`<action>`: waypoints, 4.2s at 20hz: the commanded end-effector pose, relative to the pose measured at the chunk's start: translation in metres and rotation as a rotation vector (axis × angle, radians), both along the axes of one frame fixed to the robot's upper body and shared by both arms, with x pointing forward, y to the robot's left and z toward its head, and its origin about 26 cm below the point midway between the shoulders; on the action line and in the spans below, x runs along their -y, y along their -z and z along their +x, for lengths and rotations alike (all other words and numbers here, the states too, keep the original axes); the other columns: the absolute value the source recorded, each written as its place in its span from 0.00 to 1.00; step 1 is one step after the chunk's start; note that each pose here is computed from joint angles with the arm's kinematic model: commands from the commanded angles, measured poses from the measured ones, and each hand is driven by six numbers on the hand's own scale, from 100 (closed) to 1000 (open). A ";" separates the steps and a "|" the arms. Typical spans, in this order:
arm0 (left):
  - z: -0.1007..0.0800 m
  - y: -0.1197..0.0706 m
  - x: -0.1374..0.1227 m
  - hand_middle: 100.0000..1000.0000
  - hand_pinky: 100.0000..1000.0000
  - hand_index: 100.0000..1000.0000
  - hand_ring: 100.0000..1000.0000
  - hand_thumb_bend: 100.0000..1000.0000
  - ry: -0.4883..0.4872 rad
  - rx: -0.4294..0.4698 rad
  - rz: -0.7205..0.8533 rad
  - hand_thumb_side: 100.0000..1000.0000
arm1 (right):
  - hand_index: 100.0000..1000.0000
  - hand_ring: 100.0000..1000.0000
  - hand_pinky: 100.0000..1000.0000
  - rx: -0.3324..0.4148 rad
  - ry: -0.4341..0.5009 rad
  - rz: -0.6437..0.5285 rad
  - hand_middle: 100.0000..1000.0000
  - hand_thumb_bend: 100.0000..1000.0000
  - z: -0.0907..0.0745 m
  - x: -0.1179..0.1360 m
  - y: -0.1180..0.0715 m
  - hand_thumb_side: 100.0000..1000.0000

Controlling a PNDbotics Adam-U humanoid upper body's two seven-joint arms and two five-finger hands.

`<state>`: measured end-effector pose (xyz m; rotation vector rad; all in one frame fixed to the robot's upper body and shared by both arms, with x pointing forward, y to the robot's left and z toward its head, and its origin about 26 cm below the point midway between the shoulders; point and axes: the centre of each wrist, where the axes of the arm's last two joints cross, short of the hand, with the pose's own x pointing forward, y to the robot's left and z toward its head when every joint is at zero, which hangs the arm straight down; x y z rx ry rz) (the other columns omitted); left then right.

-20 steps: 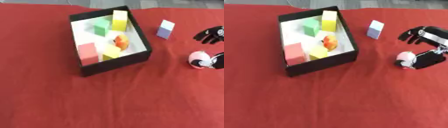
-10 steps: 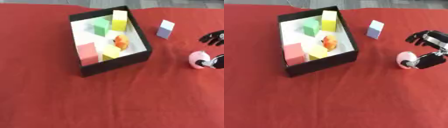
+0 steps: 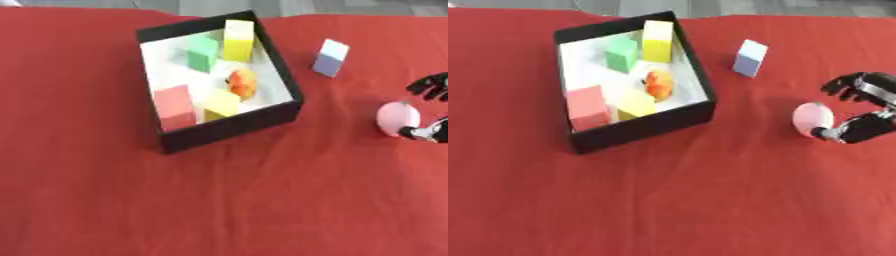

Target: Pick up objects on the table and place them in the box.

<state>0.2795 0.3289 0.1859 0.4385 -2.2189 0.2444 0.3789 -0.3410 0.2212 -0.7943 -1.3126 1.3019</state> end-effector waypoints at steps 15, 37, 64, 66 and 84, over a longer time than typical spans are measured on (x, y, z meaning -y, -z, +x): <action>-0.002 -0.006 0.001 0.62 0.61 0.73 0.65 0.34 0.003 0.030 0.006 0.67 | 0.70 0.70 0.77 0.014 0.028 -0.001 0.57 0.33 0.019 0.004 0.004 0.00; -0.002 -0.007 0.000 0.62 0.61 0.73 0.65 0.34 0.003 0.030 0.019 0.67 | 0.61 0.57 0.70 0.206 -0.205 0.050 0.48 0.15 -0.040 -0.035 -0.071 0.00; 0.008 -0.027 0.014 0.63 0.61 0.73 0.66 0.37 0.044 0.173 0.048 0.61 | 0.76 0.72 0.78 0.328 -0.505 0.041 0.63 0.29 0.079 -0.264 -0.058 0.00; 0.008 -0.026 0.013 0.63 0.61 0.73 0.66 0.37 0.037 0.168 0.049 0.61 | 0.88 0.80 0.82 0.348 -0.497 0.034 0.77 0.44 0.081 -0.262 -0.057 0.07; 0.003 -0.018 0.004 0.63 0.61 0.73 0.66 0.37 -0.010 0.137 0.060 0.61 | 0.94 0.87 0.88 0.496 -0.431 0.203 0.85 0.43 0.034 -0.136 -0.177 0.00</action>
